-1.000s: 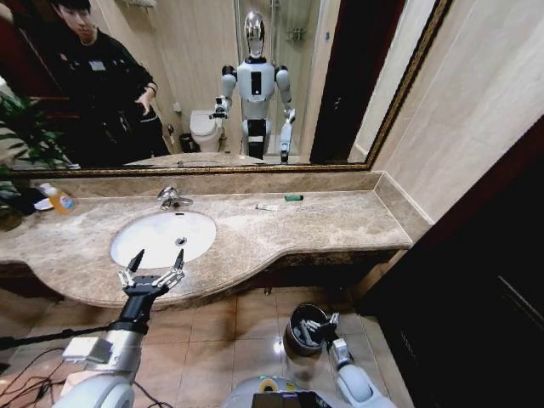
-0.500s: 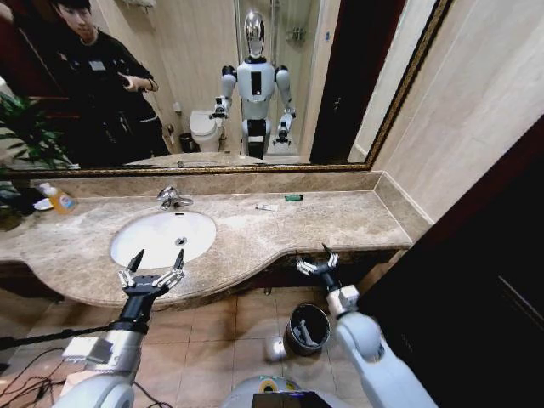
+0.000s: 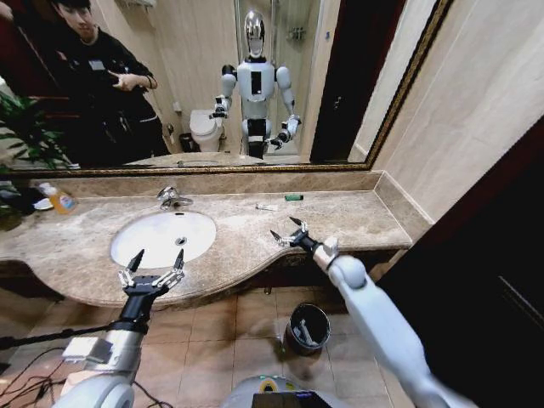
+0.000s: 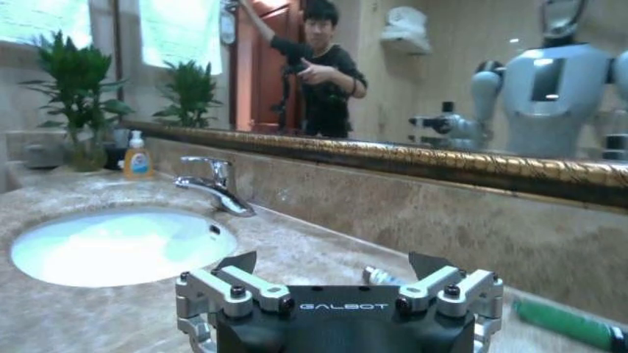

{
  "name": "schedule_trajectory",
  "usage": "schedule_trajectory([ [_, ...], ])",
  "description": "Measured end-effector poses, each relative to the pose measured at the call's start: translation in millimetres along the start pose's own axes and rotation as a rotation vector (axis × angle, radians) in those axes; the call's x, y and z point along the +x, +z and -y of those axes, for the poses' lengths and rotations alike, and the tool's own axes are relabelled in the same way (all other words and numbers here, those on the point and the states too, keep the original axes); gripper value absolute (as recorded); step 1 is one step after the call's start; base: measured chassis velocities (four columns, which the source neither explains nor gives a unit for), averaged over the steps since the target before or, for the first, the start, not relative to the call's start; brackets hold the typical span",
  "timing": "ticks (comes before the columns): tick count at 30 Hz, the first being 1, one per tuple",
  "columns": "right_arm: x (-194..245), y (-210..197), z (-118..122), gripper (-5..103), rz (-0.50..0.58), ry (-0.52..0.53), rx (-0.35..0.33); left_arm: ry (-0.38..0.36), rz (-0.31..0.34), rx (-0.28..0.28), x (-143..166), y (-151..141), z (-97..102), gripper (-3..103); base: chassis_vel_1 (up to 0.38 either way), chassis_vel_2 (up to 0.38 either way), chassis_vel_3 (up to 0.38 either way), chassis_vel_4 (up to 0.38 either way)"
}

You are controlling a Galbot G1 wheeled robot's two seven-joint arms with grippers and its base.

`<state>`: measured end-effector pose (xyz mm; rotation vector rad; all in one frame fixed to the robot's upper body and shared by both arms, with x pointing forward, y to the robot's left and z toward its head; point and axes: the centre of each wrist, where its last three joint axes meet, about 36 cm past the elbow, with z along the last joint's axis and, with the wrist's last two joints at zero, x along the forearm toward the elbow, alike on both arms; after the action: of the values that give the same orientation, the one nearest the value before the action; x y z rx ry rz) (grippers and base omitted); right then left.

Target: Pick up the trash from the sink and place it in the trash bin.

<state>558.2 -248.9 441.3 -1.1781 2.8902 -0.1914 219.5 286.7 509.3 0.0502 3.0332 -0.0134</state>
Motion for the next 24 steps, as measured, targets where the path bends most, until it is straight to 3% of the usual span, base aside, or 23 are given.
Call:
schedule_trajectory([
  [3,-24.5,-4.9,28.8,100,-0.042,0.001,-0.005,0.000,0.000,0.000,0.0,0.0,0.0,100,0.000,0.000,0.000,0.000],
  [9,-50.1,-3.4,55.3,100,-0.103,-0.003,0.006,0.000,0.000,0.000,0.0,0.0,0.0,100,0.000,0.000,0.000,0.000],
  [17,-89.8,-17.4,74.9,100,-0.150,0.013,0.045,0.000,0.000,0.000,0.0,0.0,0.0,100,0.000,0.000,0.000,0.000],
  [24,-116.0,-21.2,74.5,100,-0.181,0.002,0.083,0.000,0.000,0.000,0.0,0.0,0.0,100,0.000,0.000,0.000,0.000],
])
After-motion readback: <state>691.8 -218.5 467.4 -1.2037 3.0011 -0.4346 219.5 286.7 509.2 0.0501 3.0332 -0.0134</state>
